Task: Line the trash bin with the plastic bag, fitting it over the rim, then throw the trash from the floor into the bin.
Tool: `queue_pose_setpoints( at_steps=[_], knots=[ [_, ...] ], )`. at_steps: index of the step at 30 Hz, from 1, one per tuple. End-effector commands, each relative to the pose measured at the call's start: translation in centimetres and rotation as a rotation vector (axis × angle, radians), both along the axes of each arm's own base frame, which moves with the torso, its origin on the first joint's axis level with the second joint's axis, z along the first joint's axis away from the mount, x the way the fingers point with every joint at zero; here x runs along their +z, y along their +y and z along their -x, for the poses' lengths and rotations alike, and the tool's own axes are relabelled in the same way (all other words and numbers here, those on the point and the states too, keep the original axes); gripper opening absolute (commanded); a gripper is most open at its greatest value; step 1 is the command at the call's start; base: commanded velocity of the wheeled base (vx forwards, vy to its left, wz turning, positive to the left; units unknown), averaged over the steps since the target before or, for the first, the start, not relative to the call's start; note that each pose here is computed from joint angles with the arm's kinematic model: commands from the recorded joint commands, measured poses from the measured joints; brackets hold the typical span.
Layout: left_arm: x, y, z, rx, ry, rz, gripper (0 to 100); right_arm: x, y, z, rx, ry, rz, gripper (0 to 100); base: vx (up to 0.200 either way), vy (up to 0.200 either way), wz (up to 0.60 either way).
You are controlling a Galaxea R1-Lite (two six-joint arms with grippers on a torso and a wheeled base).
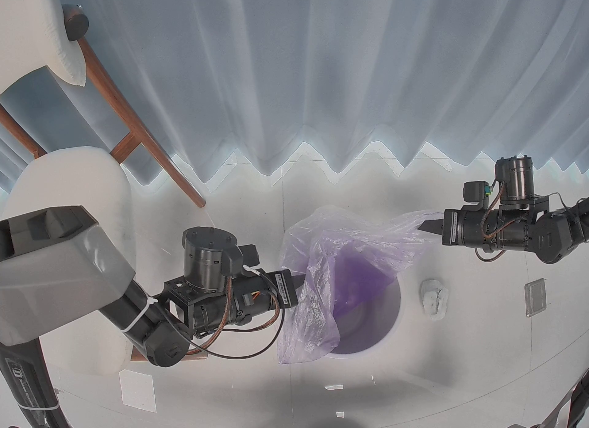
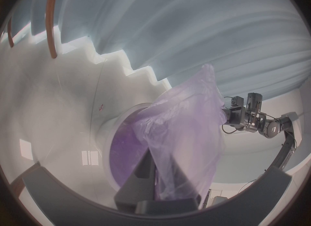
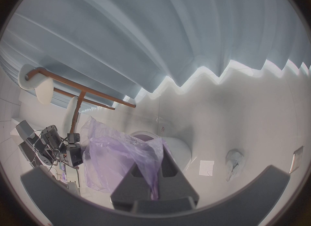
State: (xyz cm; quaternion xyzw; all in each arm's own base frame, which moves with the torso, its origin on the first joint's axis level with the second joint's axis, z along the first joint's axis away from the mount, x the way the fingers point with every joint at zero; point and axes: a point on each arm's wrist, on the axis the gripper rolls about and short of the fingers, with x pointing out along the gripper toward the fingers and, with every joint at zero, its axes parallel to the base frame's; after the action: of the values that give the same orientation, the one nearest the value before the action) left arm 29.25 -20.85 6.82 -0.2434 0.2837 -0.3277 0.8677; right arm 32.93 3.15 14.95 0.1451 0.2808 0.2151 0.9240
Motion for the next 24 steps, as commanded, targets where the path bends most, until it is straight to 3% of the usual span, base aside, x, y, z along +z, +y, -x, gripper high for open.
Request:
queue_pose_setpoints(
  at_steps=[1, 8, 13, 24],
  knots=[
    [-1.3, 0.9, -2.0, 0.058, 0.040, 0.002, 0, -2.2, -0.1, -2.1, -0.007, 0.038, 0.003, 0, 0.000, 0.000, 0.00],
    [0.5, 2.5, -6.3, 0.140, 0.035, 0.014, 0, -2.5, 0.0, -6.8, -0.044, -0.007, 0.018, 0, 0.000, 0.000, 0.00],
    [1.3, 2.3, -7.7, 0.151, 0.100, -0.021, 0, -3.6, -0.1, -9.6, -0.087, -0.026, 0.040, 0, 0.000, 0.000, 0.00],
    [-0.7, 2.4, -9.1, 0.167, 0.144, -0.048, 0, -5.7, -1.3, -12.5, -0.145, -0.029, 0.058, 0, 0.000, 0.000, 0.00]
  ],
)
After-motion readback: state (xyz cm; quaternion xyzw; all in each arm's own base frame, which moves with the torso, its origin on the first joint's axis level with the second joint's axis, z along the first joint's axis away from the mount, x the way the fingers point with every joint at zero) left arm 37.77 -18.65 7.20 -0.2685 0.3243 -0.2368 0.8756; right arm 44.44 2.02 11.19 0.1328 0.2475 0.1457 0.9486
